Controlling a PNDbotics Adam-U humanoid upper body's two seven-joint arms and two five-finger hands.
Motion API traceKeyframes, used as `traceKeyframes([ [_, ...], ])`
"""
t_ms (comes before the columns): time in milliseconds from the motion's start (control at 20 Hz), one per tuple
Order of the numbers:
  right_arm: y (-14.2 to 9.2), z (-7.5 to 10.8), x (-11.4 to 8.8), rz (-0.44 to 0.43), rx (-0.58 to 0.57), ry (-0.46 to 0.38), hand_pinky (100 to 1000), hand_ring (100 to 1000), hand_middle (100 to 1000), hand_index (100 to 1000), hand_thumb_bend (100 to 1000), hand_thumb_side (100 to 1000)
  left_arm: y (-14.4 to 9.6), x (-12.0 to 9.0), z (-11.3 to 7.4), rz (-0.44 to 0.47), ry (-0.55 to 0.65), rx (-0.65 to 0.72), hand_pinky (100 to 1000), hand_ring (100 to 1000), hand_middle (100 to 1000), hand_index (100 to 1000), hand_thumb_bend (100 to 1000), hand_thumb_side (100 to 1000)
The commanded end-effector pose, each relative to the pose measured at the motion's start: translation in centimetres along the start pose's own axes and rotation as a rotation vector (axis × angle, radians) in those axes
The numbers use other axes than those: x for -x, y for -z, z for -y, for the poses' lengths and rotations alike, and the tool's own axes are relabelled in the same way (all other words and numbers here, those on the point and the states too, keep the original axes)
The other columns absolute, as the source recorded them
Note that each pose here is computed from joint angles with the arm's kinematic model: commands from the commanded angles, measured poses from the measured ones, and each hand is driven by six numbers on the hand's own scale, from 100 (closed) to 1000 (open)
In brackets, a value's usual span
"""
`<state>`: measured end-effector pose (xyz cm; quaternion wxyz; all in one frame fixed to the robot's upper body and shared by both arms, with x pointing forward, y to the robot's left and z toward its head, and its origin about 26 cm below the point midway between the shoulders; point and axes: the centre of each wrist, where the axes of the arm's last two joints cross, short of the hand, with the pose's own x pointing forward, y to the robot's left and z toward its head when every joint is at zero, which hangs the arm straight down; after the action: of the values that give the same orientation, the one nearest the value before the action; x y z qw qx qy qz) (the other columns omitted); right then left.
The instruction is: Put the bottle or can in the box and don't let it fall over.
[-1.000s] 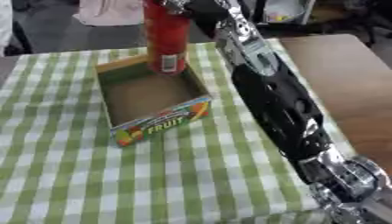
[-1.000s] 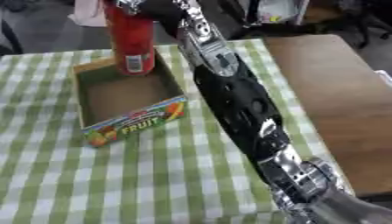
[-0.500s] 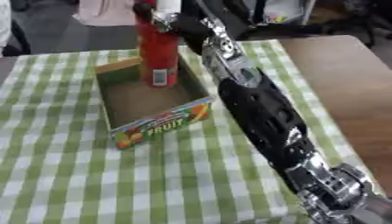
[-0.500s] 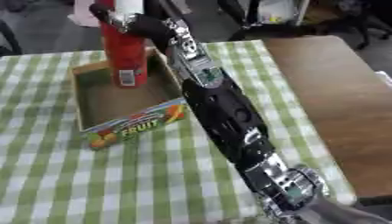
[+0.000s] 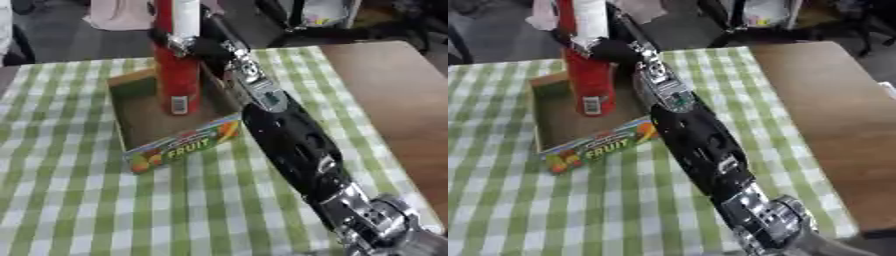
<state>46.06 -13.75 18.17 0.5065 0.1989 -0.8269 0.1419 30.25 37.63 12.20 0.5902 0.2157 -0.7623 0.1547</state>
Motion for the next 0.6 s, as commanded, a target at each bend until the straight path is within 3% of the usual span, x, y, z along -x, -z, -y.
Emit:
traceKeyframes([
  [50, 0.6, 0.2, -0.6, 0.009, -0.023, -0.036, 505, 632, 713, 588, 511, 100, 0.4, -1.1, -0.1, 0.035, 0.002, 0.008, 764, 777, 710, 745, 656, 612],
  [150, 0.3, 0.4, -0.2, -0.013, -0.033, -0.052, 537, 697, 756, 607, 535, 100, 0.4, -1.1, -0.1, 0.035, 0.003, 0.008, 764, 777, 709, 745, 654, 611],
  [600, -0.6, 1.3, 1.2, -0.081, -0.052, -0.098, 587, 795, 830, 674, 605, 100, 0.4, -1.0, -0.2, 0.033, 0.004, 0.006, 765, 777, 709, 745, 651, 611],
])
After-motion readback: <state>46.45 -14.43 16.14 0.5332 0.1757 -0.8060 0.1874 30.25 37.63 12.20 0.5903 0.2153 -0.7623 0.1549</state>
